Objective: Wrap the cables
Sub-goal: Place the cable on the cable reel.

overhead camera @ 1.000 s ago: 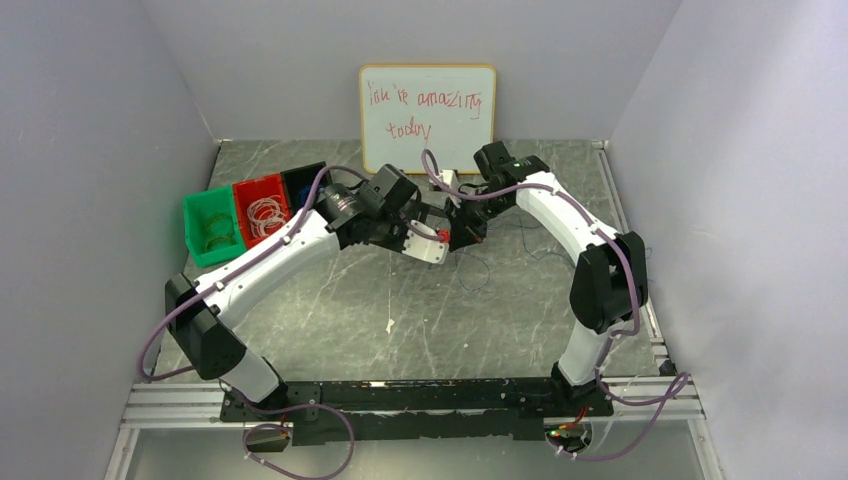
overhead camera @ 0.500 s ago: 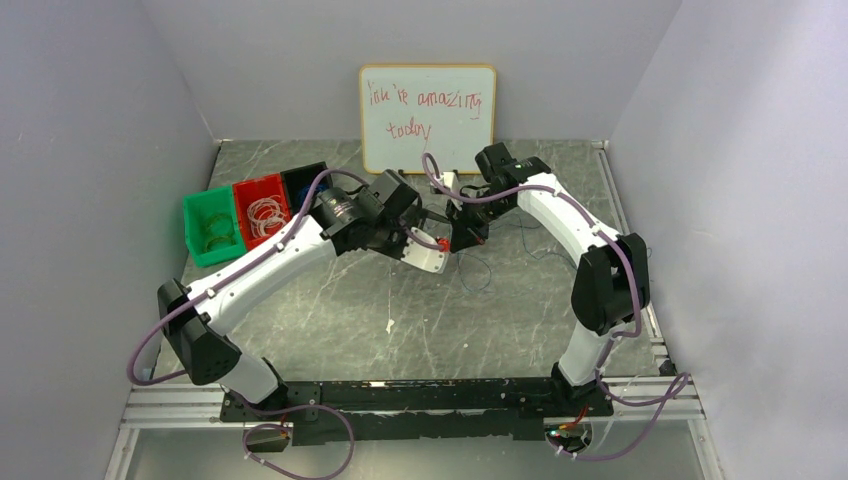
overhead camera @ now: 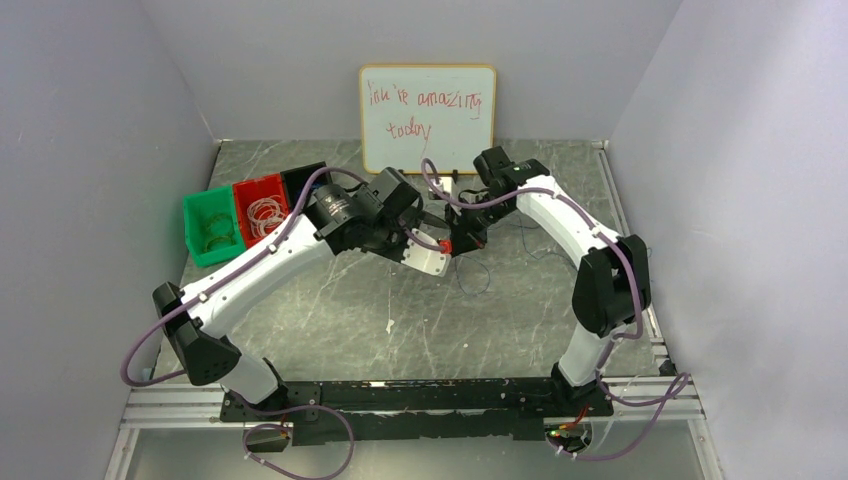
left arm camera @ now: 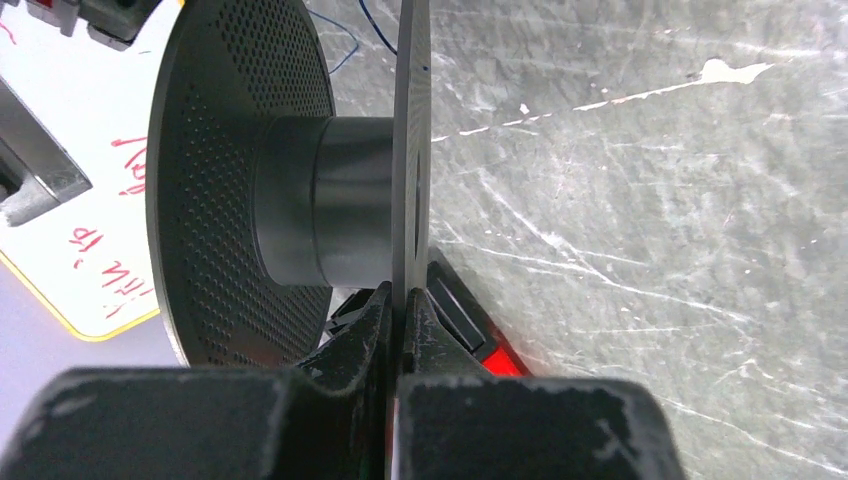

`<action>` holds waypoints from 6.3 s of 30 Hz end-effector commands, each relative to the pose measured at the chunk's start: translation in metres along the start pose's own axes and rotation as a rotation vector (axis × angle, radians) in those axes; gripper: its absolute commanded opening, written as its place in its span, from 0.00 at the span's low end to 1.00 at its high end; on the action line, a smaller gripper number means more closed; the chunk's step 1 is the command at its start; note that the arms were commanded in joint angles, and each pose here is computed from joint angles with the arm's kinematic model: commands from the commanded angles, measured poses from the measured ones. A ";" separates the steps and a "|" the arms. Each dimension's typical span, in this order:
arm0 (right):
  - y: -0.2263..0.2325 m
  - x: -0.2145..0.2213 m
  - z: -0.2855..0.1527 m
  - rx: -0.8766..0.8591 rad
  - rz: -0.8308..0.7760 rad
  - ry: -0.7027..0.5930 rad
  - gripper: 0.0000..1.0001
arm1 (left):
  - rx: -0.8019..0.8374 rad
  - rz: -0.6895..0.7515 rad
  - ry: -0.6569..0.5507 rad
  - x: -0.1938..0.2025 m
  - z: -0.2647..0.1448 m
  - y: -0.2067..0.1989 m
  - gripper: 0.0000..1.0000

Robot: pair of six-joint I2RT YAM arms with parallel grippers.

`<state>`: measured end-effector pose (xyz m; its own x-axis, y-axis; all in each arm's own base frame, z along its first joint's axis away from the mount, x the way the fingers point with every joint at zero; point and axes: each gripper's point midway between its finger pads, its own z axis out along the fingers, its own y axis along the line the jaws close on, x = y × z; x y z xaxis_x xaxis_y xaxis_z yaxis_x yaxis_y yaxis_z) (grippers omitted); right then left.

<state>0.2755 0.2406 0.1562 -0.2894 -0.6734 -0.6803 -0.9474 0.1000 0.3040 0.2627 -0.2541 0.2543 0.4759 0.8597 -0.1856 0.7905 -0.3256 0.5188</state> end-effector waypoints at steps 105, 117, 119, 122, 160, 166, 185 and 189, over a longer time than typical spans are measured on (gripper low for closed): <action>0.050 -0.013 -0.010 0.079 -0.431 -0.188 0.51 | -0.127 -0.146 -0.190 -0.037 -0.016 0.043 0.03; 0.047 -0.024 -0.026 0.194 -0.373 -0.288 0.72 | -0.142 -0.146 -0.190 -0.038 -0.019 0.048 0.03; 0.042 -0.033 -0.029 0.236 -0.363 -0.327 0.76 | -0.138 -0.149 -0.192 -0.038 -0.018 0.048 0.03; 0.033 -0.037 -0.029 0.254 -0.342 -0.334 0.86 | -0.132 -0.148 -0.193 -0.039 -0.018 0.046 0.03; 0.014 -0.027 -0.078 0.126 -0.132 -0.508 0.84 | -0.066 -0.155 -0.248 -0.049 -0.026 0.037 0.03; 0.007 -0.005 -0.085 0.075 -0.059 -0.512 0.77 | -0.072 -0.157 -0.258 -0.051 -0.030 0.039 0.03; -0.023 0.001 -0.052 0.273 0.139 -0.704 0.79 | -0.191 -0.264 -0.251 -0.050 -0.028 0.066 0.02; -0.030 0.000 -0.046 0.309 0.163 -0.702 0.77 | -0.204 -0.275 -0.249 -0.048 -0.028 0.068 0.02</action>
<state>0.2931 0.1994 0.1609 -0.4173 -0.0672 -0.9063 -0.8513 0.3780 0.3640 0.2684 -0.2958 0.2891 0.3362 0.8168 -0.4687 0.8675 -0.0749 0.4918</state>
